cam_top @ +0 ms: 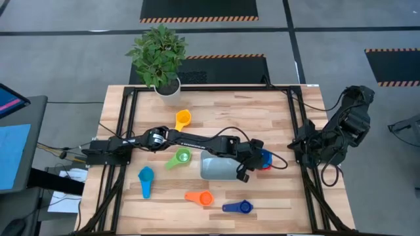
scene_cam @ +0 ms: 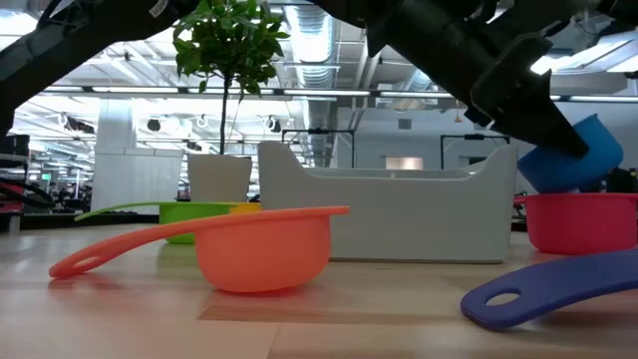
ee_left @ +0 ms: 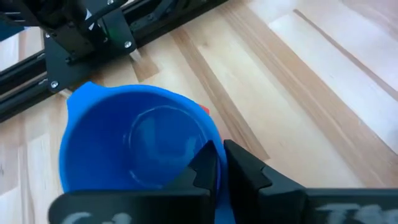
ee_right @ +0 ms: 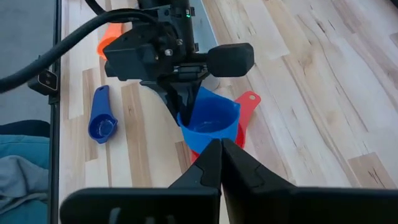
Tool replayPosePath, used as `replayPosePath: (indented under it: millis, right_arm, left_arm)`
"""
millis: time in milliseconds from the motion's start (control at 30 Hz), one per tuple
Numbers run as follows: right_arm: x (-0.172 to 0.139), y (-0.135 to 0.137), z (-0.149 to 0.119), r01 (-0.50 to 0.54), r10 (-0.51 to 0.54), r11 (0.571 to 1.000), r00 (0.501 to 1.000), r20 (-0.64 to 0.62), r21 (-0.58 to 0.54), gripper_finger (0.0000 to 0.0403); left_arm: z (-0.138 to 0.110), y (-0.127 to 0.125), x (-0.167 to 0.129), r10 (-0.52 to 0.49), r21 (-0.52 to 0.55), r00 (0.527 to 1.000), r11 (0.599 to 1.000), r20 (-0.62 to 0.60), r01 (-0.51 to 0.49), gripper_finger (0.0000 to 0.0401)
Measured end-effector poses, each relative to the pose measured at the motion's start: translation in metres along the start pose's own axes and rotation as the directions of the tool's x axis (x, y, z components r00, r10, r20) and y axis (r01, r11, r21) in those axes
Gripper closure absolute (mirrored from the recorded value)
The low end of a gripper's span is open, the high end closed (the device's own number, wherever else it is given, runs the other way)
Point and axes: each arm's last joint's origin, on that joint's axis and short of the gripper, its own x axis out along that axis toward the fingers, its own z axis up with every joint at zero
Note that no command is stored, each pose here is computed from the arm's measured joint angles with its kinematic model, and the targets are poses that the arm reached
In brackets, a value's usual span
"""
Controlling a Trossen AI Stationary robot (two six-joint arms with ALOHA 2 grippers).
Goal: Nest measuring cups in basket
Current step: Stack the large dark blue measuring cup on top of the red measuring cup
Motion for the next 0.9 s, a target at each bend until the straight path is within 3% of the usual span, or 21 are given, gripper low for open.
replayPosePath:
  millis: [900]
  right_arm:
    - [0.0,0.0015,0.0,-0.023,0.023,1.0,1.0,-0.016,0.007,0.0365]
  left_arm:
    - [0.0015,0.0018,-0.0001,0.004,-0.008,1.0,1.0,0.021,-0.004,0.0362]
